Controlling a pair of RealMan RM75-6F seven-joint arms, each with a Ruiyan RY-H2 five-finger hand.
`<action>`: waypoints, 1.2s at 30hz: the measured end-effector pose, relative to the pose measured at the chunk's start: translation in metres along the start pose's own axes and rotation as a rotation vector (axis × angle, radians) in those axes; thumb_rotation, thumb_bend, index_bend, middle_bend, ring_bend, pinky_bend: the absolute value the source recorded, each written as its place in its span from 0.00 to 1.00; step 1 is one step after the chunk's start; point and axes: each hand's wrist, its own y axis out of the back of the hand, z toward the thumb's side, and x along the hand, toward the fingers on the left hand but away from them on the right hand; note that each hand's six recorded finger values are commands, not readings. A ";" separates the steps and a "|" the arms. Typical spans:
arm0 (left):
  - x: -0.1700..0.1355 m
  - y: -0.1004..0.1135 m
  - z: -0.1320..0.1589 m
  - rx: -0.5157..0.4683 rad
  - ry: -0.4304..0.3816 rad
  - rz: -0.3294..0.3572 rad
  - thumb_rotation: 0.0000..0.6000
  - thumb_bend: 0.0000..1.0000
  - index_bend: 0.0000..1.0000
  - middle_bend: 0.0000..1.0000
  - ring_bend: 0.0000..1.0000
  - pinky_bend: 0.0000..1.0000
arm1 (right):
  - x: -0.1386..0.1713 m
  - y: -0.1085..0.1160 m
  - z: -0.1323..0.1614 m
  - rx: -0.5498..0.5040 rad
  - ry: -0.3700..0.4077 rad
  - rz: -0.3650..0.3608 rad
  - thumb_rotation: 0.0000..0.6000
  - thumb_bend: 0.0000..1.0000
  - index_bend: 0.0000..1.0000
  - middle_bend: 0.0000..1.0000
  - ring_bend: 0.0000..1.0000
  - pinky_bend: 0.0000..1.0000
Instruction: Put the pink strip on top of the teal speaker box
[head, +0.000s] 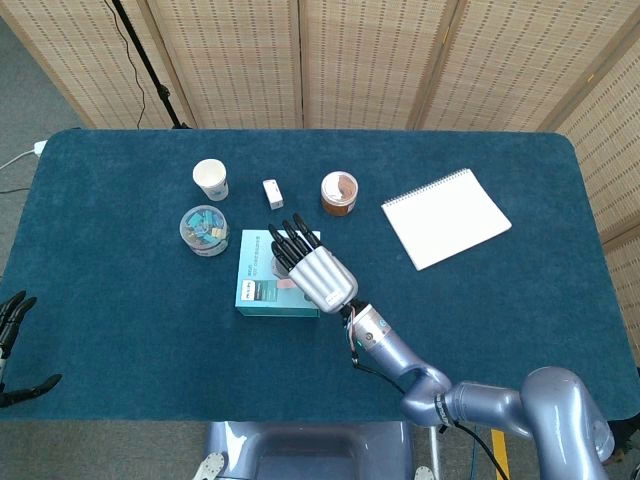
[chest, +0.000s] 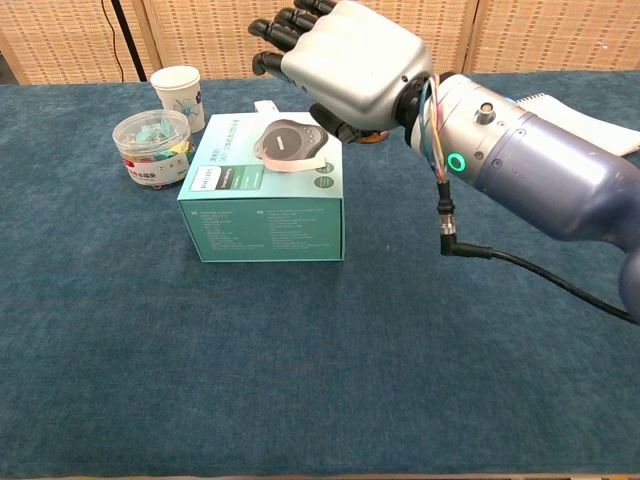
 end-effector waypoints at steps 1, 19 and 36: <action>0.000 0.000 0.000 0.001 0.001 -0.001 1.00 0.00 0.00 0.00 0.00 0.00 | 0.000 0.001 -0.004 0.006 -0.006 -0.003 1.00 0.64 0.13 0.00 0.00 0.00; 0.027 0.005 0.027 0.025 -0.138 0.031 1.00 0.00 0.00 0.00 0.00 0.00 | 0.074 0.016 -0.162 -0.043 -0.248 0.026 1.00 0.00 0.07 0.00 0.00 0.00; 0.095 0.024 0.126 0.148 -0.496 0.045 1.00 0.00 0.01 0.66 0.63 0.67 | 0.260 -0.024 -0.210 -0.293 -0.467 0.284 1.00 0.00 0.00 0.00 0.00 0.00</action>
